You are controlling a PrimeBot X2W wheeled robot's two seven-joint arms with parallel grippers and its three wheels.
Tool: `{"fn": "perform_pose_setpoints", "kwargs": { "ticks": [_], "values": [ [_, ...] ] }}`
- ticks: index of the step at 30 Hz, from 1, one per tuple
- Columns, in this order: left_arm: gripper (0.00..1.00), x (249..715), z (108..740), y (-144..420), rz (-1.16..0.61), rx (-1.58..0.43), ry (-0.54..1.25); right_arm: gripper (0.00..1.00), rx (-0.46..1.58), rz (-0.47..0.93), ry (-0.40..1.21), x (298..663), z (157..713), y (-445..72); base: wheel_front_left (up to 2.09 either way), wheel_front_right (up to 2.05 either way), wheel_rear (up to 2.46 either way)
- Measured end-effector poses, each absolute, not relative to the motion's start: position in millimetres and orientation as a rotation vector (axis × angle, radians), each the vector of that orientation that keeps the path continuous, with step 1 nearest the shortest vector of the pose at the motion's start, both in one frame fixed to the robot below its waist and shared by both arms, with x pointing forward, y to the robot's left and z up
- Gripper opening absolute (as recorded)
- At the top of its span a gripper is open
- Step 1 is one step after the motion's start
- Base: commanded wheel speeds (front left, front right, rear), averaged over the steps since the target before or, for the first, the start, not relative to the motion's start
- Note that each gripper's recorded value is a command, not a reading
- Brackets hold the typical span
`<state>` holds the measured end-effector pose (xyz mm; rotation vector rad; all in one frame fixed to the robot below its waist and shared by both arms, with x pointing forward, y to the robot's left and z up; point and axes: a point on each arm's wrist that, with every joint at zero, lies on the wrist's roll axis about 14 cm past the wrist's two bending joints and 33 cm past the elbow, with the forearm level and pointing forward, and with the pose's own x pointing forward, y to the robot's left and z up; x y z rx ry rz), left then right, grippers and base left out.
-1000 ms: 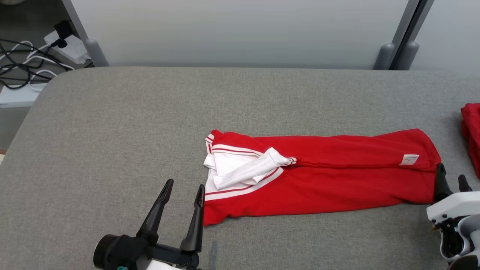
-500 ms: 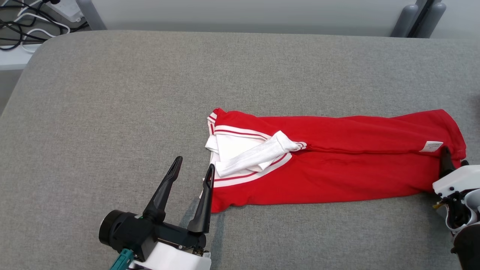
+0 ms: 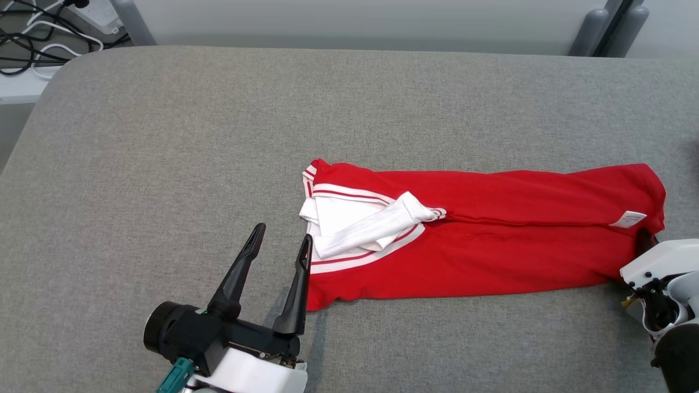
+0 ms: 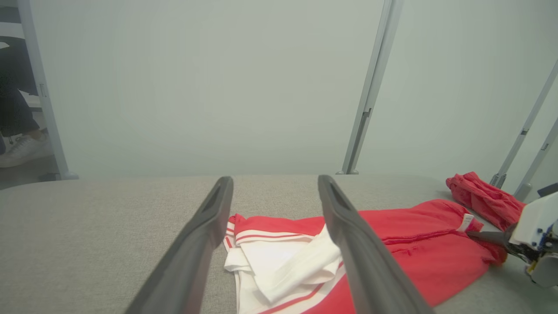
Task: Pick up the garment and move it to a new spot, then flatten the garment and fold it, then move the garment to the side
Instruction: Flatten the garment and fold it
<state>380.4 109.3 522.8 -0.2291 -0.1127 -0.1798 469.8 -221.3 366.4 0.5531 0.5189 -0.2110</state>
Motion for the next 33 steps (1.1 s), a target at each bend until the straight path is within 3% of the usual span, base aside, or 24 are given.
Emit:
{"fn": "perform_pose_setpoints", "kwargs": {
  "ticks": [19,33],
  "values": [
    [1.00,368,552,108,-0.194,-0.241,-0.196,0.00,0.511,-0.195,0.368,461,416,-256,0.00,0.00,0.00],
    [1.00,345,560,117,-0.159,-0.274,-0.219,0.00,0.583,0.114,0.219,472,487,-177,0.00,0.00,0.00]
  ]
}}
